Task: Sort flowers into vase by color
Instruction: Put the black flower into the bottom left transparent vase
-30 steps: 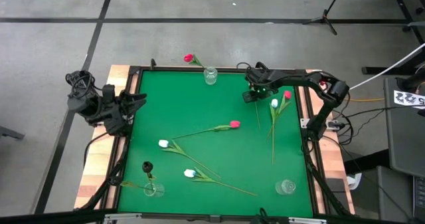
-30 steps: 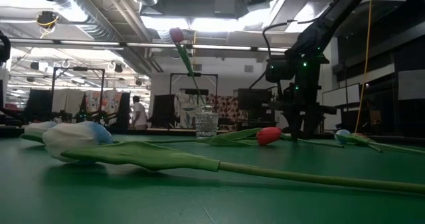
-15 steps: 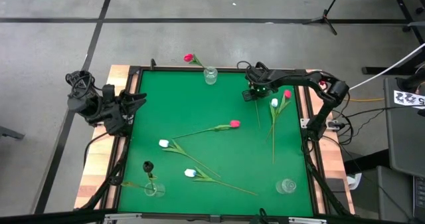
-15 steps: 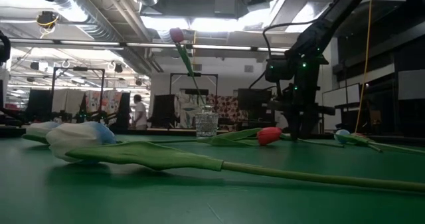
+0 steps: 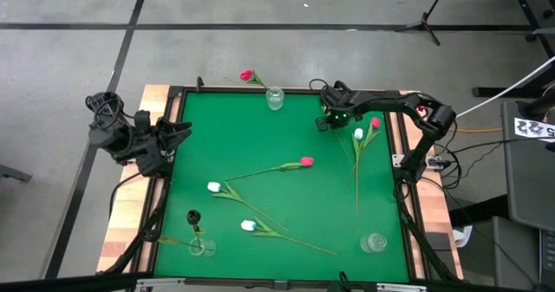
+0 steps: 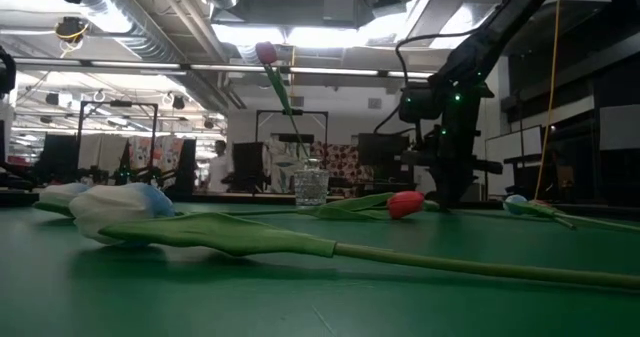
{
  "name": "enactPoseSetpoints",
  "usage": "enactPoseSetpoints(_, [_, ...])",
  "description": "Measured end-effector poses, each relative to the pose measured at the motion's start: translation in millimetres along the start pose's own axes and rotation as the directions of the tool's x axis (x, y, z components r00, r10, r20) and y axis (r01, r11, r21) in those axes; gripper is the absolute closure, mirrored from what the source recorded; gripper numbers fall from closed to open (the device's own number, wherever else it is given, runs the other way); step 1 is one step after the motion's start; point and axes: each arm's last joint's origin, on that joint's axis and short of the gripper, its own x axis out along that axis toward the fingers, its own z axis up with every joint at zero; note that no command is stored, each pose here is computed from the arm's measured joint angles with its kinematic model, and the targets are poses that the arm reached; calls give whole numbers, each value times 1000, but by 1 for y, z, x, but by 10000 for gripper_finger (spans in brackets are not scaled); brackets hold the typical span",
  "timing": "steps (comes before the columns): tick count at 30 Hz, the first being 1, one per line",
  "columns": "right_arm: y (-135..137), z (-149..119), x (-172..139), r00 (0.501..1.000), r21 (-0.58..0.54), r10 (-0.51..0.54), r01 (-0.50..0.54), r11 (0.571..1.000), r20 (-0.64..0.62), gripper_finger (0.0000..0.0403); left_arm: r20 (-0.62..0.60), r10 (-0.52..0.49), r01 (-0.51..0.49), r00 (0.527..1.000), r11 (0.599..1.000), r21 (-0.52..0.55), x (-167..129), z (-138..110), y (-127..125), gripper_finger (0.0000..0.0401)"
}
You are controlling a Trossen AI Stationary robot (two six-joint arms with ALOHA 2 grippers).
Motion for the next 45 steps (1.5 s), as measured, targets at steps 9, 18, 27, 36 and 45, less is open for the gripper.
enactPoseSetpoints(9, [8,9,-28,976,48,173,-181,982,130,396,0,-1,1,1000,1000,-2,0,0,0,143])
enactPoseSetpoints(18, [10,13,-94,862,7,365,-393,920,352,393,-60,-97,96,993,995,-28,0,-2,-3,143])
enactPoseSetpoints(27, [34,-5,-166,570,-227,633,-623,749,524,391,-93,-230,228,969,973,-31,1,-2,-15,143])
enactPoseSetpoints(36, [74,-34,-197,325,-420,807,-724,548,492,394,-18,-397,398,918,917,23,6,12,-50,143])
enactPoseSetpoints(45, [106,-43,-237,213,-533,843,-692,488,494,392,-5,-310,309,951,945,106,12,17,-68,143])
